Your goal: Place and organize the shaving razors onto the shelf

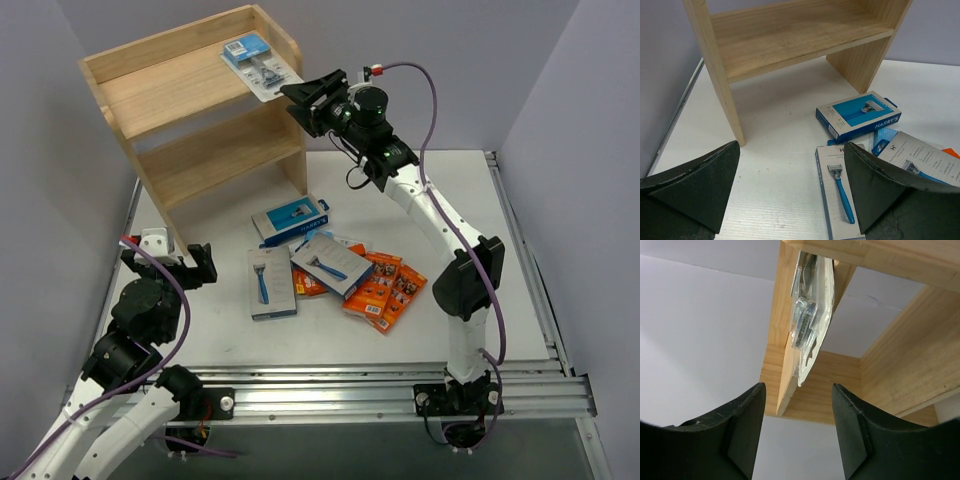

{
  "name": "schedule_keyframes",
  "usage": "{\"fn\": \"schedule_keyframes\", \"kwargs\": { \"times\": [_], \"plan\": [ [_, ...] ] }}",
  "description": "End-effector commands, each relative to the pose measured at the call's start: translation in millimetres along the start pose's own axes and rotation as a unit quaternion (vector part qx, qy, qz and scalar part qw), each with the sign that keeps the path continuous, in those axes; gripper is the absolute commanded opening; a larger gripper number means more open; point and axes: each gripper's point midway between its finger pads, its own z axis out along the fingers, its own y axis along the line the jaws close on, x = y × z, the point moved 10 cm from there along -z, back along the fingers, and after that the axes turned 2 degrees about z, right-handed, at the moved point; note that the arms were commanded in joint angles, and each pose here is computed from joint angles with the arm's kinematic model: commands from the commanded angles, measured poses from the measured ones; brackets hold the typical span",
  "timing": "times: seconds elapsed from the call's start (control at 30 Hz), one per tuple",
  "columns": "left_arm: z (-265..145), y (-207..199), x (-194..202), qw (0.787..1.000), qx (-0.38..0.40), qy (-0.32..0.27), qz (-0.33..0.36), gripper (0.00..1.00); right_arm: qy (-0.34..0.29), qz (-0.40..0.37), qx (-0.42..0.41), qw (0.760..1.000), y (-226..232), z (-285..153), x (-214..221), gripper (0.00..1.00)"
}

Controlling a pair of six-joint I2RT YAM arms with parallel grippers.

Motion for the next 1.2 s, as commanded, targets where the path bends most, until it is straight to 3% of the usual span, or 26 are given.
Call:
{"fn": "schedule_keyframes", "kwargs": {
  "times": [0.0,0.47,1.07,1.17],
  "plan": [
    [-1.5,-1.7,-11.2,1.000,0.009,-0.014,-0.009,0.94,0.010,-0.012,-0.033,0.999,17.0,2.8,5.0,0.50],
    [-2.2,-3.5,-11.8,1.000,0.021,-0.014,-0.012,0.94,0.012,-0.003,-0.037,0.999,13.5,18.0,12.0,0.31],
    [-2.1,-5.5,-11.0,0.999,0.030,-0.011,-0.012,0.94,0.012,0.009,-0.054,0.998,15.4,33.2,12.7,0.17],
    [-2.6,-6.0,-11.2,0.999,0.032,-0.011,-0.014,0.94,0.008,0.010,-0.056,0.998,15.6,34.4,11.3,0.09]
  ]
}}
